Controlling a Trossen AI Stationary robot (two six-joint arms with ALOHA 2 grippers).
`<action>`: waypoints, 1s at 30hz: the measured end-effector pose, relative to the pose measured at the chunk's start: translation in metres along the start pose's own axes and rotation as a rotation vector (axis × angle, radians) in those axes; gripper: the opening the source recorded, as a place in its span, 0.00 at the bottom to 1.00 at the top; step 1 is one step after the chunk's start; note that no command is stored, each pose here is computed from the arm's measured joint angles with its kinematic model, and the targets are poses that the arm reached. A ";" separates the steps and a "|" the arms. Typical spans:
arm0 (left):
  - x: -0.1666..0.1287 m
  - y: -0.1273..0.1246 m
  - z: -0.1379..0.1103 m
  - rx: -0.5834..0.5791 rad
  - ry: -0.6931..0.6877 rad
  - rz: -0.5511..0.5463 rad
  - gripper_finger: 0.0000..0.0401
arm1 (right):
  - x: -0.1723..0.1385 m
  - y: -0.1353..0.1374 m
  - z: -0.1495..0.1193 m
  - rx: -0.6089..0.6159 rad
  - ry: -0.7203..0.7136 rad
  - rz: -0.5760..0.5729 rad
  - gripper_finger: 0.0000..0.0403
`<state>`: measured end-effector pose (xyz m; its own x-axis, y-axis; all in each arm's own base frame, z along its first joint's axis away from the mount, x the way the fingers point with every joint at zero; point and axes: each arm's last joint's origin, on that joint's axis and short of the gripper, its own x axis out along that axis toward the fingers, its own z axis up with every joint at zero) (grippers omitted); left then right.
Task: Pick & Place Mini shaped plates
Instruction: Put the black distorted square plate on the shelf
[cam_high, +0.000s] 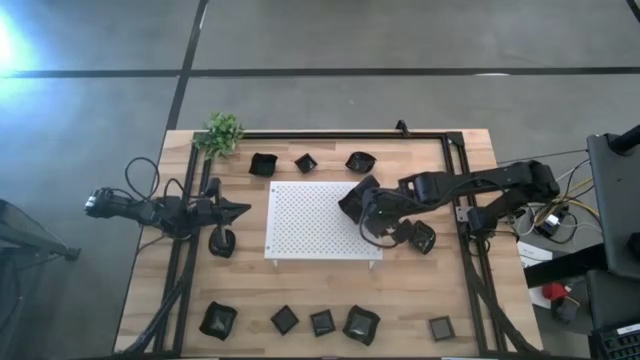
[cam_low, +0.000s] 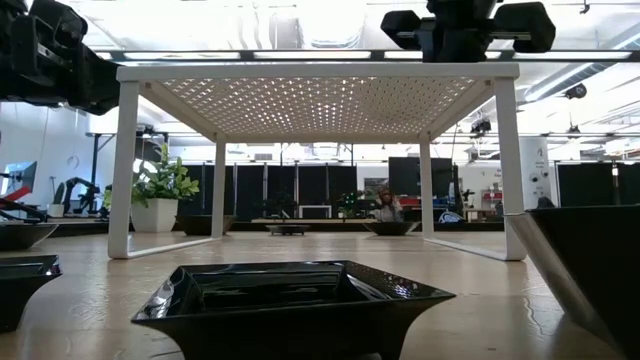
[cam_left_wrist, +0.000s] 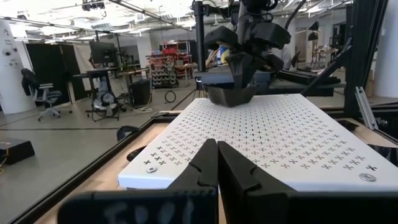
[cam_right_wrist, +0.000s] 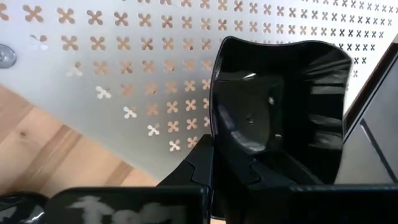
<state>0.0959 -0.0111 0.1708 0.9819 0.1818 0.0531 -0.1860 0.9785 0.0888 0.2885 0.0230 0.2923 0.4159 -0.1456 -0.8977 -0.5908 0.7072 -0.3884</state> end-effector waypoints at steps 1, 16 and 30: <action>0.000 0.000 0.000 0.000 0.000 0.000 0.00 | -0.001 0.000 0.000 0.004 -0.002 0.000 0.02; 0.000 0.000 0.000 -0.001 0.000 0.000 0.00 | -0.001 -0.001 0.000 0.031 -0.008 -0.004 0.02; 0.000 0.000 0.000 -0.002 -0.001 0.000 0.00 | -0.001 -0.001 0.001 0.029 -0.014 -0.009 0.02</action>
<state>0.0959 -0.0111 0.1709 0.9819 0.1817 0.0541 -0.1859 0.9787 0.0866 0.2895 0.0232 0.2939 0.4309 -0.1428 -0.8910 -0.5669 0.7254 -0.3904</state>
